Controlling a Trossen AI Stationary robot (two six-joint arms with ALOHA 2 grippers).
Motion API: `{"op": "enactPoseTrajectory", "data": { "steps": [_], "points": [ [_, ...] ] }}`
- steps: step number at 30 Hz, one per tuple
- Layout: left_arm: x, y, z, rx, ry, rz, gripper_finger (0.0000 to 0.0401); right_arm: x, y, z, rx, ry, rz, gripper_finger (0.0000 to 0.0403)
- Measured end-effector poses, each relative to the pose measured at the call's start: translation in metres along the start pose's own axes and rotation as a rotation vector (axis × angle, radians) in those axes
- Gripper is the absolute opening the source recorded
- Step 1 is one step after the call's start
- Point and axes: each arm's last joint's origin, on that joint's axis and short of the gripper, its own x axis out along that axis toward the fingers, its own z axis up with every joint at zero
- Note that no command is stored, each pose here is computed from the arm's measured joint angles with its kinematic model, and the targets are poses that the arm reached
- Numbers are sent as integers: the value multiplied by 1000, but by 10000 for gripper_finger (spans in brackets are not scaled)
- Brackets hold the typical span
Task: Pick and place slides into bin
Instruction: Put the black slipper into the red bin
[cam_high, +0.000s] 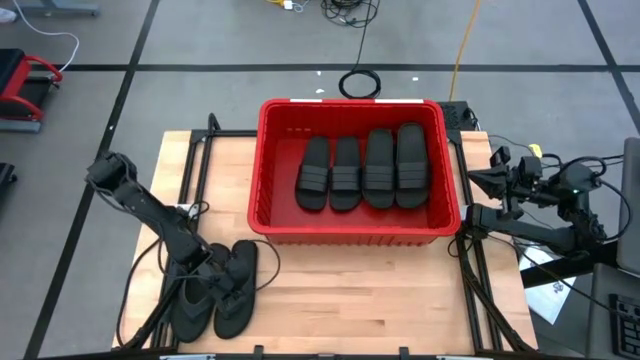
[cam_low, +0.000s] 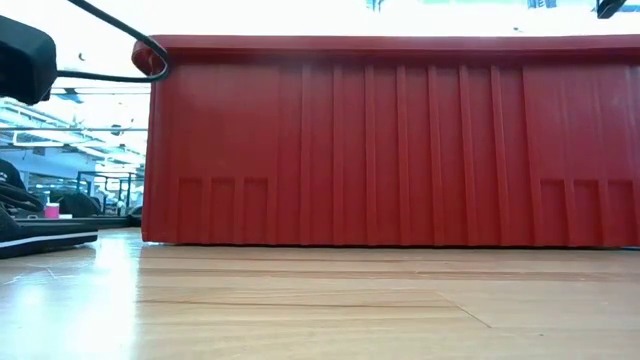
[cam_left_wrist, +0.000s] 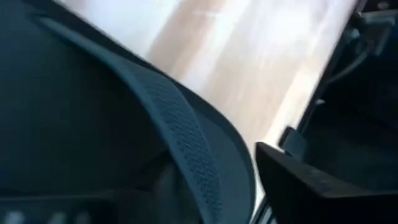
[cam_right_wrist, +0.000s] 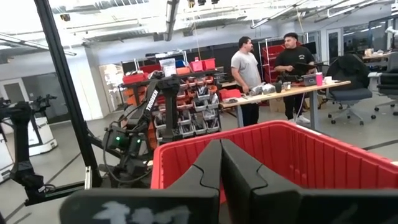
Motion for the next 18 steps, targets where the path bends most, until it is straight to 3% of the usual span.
{"op": "enactPoseTrajectory", "data": {
  "steps": [7, 18],
  "points": [
    [4, -15, 2, 39, 12, -157, 22, 0, 0, 1, -11, -8, -3, 0],
    [-30, -54, -3, 101, 6, -425, 6, 0, 0, 6, -97, -63, -44, 0]
  ]
}}
